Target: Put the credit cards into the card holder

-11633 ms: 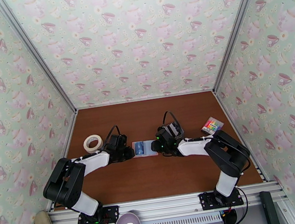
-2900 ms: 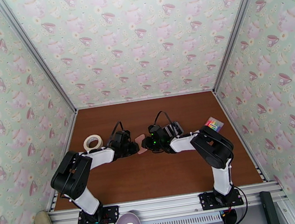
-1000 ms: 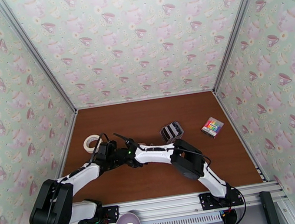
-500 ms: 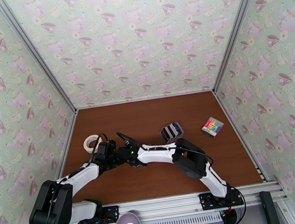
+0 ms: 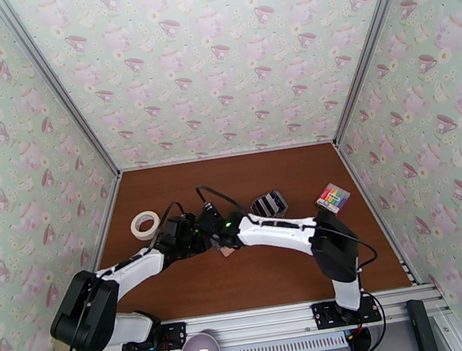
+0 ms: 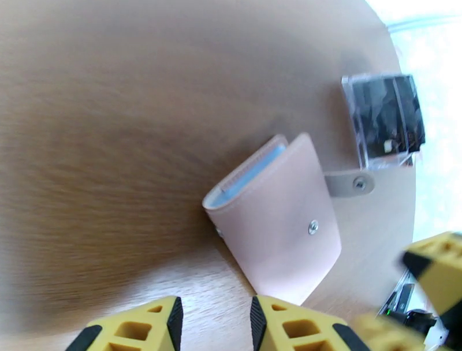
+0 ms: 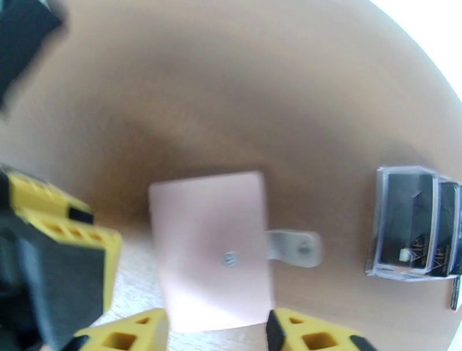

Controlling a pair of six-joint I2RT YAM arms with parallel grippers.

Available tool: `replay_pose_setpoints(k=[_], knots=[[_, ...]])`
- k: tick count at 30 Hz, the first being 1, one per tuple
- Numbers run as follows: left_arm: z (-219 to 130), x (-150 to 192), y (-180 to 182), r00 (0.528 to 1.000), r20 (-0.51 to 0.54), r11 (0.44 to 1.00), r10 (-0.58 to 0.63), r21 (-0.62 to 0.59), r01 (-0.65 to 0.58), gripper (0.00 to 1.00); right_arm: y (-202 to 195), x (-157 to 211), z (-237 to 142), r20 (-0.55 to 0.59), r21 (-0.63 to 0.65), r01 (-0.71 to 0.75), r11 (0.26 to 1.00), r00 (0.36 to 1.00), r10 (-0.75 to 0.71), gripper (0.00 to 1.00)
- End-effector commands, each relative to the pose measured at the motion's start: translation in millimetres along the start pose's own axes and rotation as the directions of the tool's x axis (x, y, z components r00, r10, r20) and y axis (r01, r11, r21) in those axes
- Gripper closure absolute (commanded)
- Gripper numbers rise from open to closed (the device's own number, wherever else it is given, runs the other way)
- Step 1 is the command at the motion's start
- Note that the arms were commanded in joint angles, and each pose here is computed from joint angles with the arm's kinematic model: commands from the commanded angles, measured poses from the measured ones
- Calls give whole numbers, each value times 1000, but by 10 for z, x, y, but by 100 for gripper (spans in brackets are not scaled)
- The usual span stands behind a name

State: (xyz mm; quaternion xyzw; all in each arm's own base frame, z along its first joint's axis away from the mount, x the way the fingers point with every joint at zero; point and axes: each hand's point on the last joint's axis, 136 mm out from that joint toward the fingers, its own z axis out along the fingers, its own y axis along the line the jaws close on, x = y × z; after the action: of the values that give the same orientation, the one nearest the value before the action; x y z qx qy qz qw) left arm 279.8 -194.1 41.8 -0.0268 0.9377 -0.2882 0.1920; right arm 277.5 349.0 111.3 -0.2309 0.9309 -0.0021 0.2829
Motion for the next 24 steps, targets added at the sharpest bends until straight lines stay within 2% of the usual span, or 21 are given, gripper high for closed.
replay_pose_setpoints(k=[1,10,24], knots=[[99,-113,-170,1000,12,999,18,41,-19,62,-120,-8,-11,13,-36,-14,999,1000,15,59],[289,-168,-191,1000,8,998,21,51,-21,61,-461,-3,1,13,-105,-70,992,997,71,67],[398,-217,-97,1000,-9,1000,25,-12,-25,65,-421,3,192,-28,-234,-87,968,996,82,78]])
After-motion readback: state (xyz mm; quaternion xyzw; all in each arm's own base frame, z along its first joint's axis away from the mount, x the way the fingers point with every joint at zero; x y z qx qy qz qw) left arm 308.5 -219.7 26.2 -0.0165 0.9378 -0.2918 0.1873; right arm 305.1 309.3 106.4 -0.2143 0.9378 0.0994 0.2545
